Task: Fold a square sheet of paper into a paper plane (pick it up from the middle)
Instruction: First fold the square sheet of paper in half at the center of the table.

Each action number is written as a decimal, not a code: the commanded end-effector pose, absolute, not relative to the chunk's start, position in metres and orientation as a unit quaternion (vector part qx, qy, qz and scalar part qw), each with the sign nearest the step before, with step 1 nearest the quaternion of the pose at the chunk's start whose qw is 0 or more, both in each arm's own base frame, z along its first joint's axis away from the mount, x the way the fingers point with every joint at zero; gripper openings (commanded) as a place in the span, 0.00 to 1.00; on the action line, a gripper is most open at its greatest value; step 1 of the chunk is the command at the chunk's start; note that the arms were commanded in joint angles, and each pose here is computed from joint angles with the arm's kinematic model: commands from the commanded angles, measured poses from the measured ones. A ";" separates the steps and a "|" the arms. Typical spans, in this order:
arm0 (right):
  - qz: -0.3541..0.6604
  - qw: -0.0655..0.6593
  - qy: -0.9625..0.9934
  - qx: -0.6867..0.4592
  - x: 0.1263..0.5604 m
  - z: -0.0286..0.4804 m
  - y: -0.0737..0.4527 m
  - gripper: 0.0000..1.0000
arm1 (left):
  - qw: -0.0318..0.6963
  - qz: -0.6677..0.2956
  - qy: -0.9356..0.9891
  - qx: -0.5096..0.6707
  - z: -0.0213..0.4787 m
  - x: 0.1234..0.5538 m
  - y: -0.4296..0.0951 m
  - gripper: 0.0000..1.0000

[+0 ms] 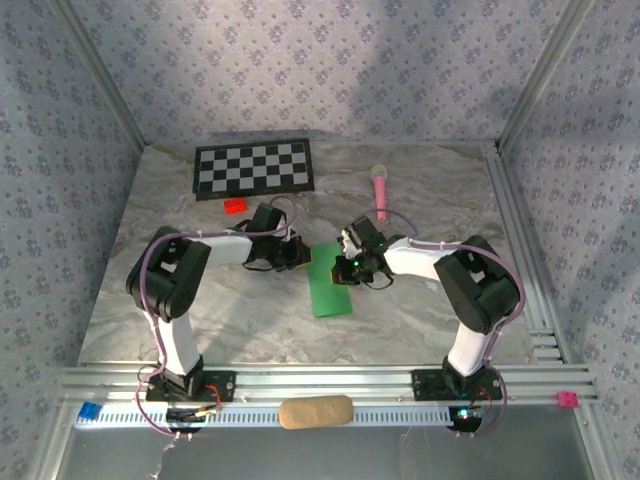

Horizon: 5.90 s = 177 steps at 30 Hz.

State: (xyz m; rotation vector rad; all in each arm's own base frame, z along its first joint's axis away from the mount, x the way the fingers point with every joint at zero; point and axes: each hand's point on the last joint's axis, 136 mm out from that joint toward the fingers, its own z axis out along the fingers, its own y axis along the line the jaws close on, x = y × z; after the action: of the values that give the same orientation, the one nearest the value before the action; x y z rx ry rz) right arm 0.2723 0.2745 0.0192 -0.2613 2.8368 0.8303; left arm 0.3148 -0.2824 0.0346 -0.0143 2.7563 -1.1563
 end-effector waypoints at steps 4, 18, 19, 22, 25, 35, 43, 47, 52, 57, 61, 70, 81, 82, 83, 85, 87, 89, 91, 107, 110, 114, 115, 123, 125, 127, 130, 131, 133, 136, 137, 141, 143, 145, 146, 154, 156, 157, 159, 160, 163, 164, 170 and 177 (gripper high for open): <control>0.197 0.025 0.977 -0.074 0.245 -0.019 0.237 0.00 | 0.080 -0.416 0.906 0.011 0.047 0.323 -0.294 0.13; 0.195 0.020 0.978 -0.077 0.243 -0.021 0.236 0.00 | 0.052 -0.319 0.946 -0.027 -0.001 0.324 -0.268 0.12; 0.195 0.019 0.978 -0.078 0.242 -0.021 0.235 0.00 | 0.052 -0.314 0.948 -0.033 -0.002 0.323 -0.266 0.12; 0.195 0.019 0.977 -0.079 0.242 -0.021 0.235 0.00 | 0.062 -0.318 0.945 -0.044 0.003 0.329 -0.266 0.12; 0.196 0.017 0.977 -0.080 0.242 -0.021 0.235 0.00 | 0.073 -0.319 0.944 -0.039 0.012 0.338 -0.269 0.12; 0.197 0.013 0.977 -0.083 0.239 -0.022 0.233 0.00 | 0.090 -0.315 0.939 -0.105 0.009 0.364 -0.248 0.12; 0.199 0.011 0.976 -0.086 0.239 -0.021 0.234 0.00 | 0.104 -0.314 0.937 -0.117 0.017 0.371 -0.246 0.11; 0.204 0.013 0.975 -0.092 0.239 -0.020 0.235 0.00 | 0.135 -0.335 0.928 -0.095 0.050 0.373 -0.252 0.13; 0.210 0.012 0.971 -0.112 0.239 -0.017 0.238 0.00 | 0.141 -0.362 0.921 -0.026 0.078 0.351 -0.275 0.14; 0.211 0.008 0.970 -0.119 0.239 -0.015 0.237 0.00 | 0.114 -0.386 0.915 0.019 0.075 0.322 -0.297 0.13; 0.211 0.008 0.970 -0.118 0.239 -0.015 0.237 0.00 | 0.095 -0.391 0.915 0.034 0.063 0.309 -0.307 0.13; 0.206 0.008 0.972 -0.113 0.239 -0.016 0.234 0.00 | 0.081 -0.341 0.937 -0.002 0.014 0.311 -0.288 0.13; 0.202 0.003 0.973 -0.114 0.236 -0.019 0.232 0.00 | 0.094 -0.297 0.948 -0.063 -0.007 0.318 -0.254 0.12; 0.202 0.003 0.973 -0.114 0.236 -0.018 0.232 0.00 | 0.098 -0.296 0.948 -0.067 -0.005 0.321 -0.252 0.12; 0.202 0.003 0.973 -0.114 0.236 -0.018 0.232 0.00 | 0.101 -0.296 0.947 -0.070 -0.003 0.324 -0.252 0.12; 0.202 0.003 0.973 -0.114 0.236 -0.018 0.232 0.00 | 0.107 -0.298 0.946 -0.075 0.001 0.330 -0.253 0.12; 0.202 0.002 0.973 -0.114 0.236 -0.019 0.233 0.00 | 0.110 -0.296 0.945 -0.083 0.003 0.335 -0.252 0.12; 0.202 0.000 0.973 -0.114 0.235 -0.019 0.232 0.00 | 0.111 -0.295 0.944 -0.096 0.001 0.339 -0.249 0.12; 0.202 -0.001 0.973 -0.115 0.235 -0.019 0.232 0.00 | 0.110 -0.296 0.943 -0.108 0.000 0.342 -0.247 0.11; 0.207 -0.005 0.972 -0.114 0.233 -0.020 0.232 0.00 | 0.105 -0.252 0.944 -0.185 -0.006 0.361 -0.227 0.11; 0.206 -0.006 0.972 -0.114 0.233 -0.021 0.231 0.00 | 0.110 -0.244 0.944 -0.194 -0.001 0.364 -0.225 0.10; 0.207 -0.004 0.972 -0.114 0.233 -0.020 0.231 0.00 | 0.117 -0.242 0.944 -0.190 0.005 0.369 -0.227 0.10; 0.207 -0.003 0.972 -0.113 0.234 -0.019 0.231 0.00 | 0.116 -0.245 0.945 -0.185 0.008 0.369 -0.229 0.10; 0.207 0.005 0.972 -0.107 0.236 -0.017 0.230 0.00 | 0.149 -0.291 0.938 -0.116 0.060 0.360 -0.258 0.12; 0.207 0.007 0.973 -0.106 0.237 -0.016 0.231 0.00 | 0.156 -0.301 0.936 -0.092 0.073 0.353 -0.266 0.12; 0.204 0.007 0.973 -0.104 0.238 -0.016 0.230 0.00 | 0.151 -0.316 0.934 -0.074 0.078 0.342 -0.275 0.12; 0.203 0.008 0.974 -0.104 0.237 -0.016 0.229 0.00 | 0.135 -0.348 0.926 -0.057 0.079 0.326 -0.288 0.12; 0.203 0.008 0.974 -0.103 0.237 -0.016 0.229 0.00 | 0.128 -0.362 0.922 -0.054 0.078 0.322 -0.293 0.12; 0.203 0.009 0.974 -0.103 0.237 -0.015 0.229 0.00 | 0.117 -0.381 0.916 -0.054 0.074 0.314 -0.298 0.12; 0.204 0.011 0.973 -0.103 0.238 -0.014 0.229 0.00 | 0.099 -0.401 0.910 -0.043 0.066 0.304 -0.307 0.13; 0.204 0.011 0.973 -0.103 0.237 -0.014 0.229 0.00 | 0.091 -0.402 0.910 -0.033 0.062 0.300 -0.310 0.13; 0.205 0.008 0.973 -0.102 0.236 -0.017 0.230 0.00 | 0.071 -0.376 0.923 -0.025 0.037 0.289 -0.305 0.13; 0.204 0.005 0.974 -0.102 0.235 -0.019 0.230 0.00 | 0.063 -0.365 0.929 -0.023 0.025 0.285 -0.301 0.13; 0.204 0.005 0.974 -0.101 0.235 -0.020 0.230 0.00 | 0.057 -0.346 0.936 -0.024 0.013 0.281 -0.294 0.13; 0.204 0.004 0.974 -0.101 0.234 -0.020 0.230 0.00 | 0.055 -0.338 0.939 -0.024 0.008 0.279 -0.290 0.13; 0.202 0.005 0.974 -0.100 0.234 -0.019 0.229 0.00 | 0.074 -0.309 0.948 -0.020 0.004 0.280 -0.276 0.13; 0.203 0.006 0.974 -0.100 0.234 -0.018 0.229 0.00 | 0.082 -0.316 0.945 -0.012 0.019 0.284 -0.280 0.13; 0.203 0.006 0.974 -0.100 0.234 -0.018 0.229 0.00 | 0.086 -0.320 0.944 -0.009 0.027 0.286 -0.282 0.13; 0.203 0.007 0.974 -0.100 0.235 -0.017 0.229 0.00 | 0.100 -0.331 0.938 -0.008 0.046 0.288 -0.287 0.14; 0.203 0.008 0.974 -0.100 0.235 -0.017 0.229 0.00 | 0.102 -0.339 0.935 -0.010 0.054 0.289 -0.290 0.14; 0.203 0.009 0.974 -0.097 0.235 -0.016 0.229 0.00 | 0.101 -0.368 0.924 -0.013 0.069 0.285 -0.301 0.14; 0.202 0.010 0.974 -0.098 0.235 -0.016 0.229 0.00 | 0.096 -0.378 0.921 -0.015 0.070 0.282 -0.305 0.14; 0.203 0.012 0.974 -0.097 0.235 -0.015 0.229 0.00 | 0.070 -0.382 0.921 -0.021 0.053 0.269 -0.314 0.14; 0.200 0.012 0.975 -0.096 0.234 -0.016 0.228 0.00 | 0.037 -0.346 0.937 -0.031 0.006 0.247 -0.302 0.12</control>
State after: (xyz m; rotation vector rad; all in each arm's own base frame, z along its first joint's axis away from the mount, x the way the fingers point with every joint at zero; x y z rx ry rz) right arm 0.2658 0.2650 0.0184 -0.3682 2.8464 0.8343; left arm 0.2593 -0.3093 0.0276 -0.0721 2.8211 -1.0991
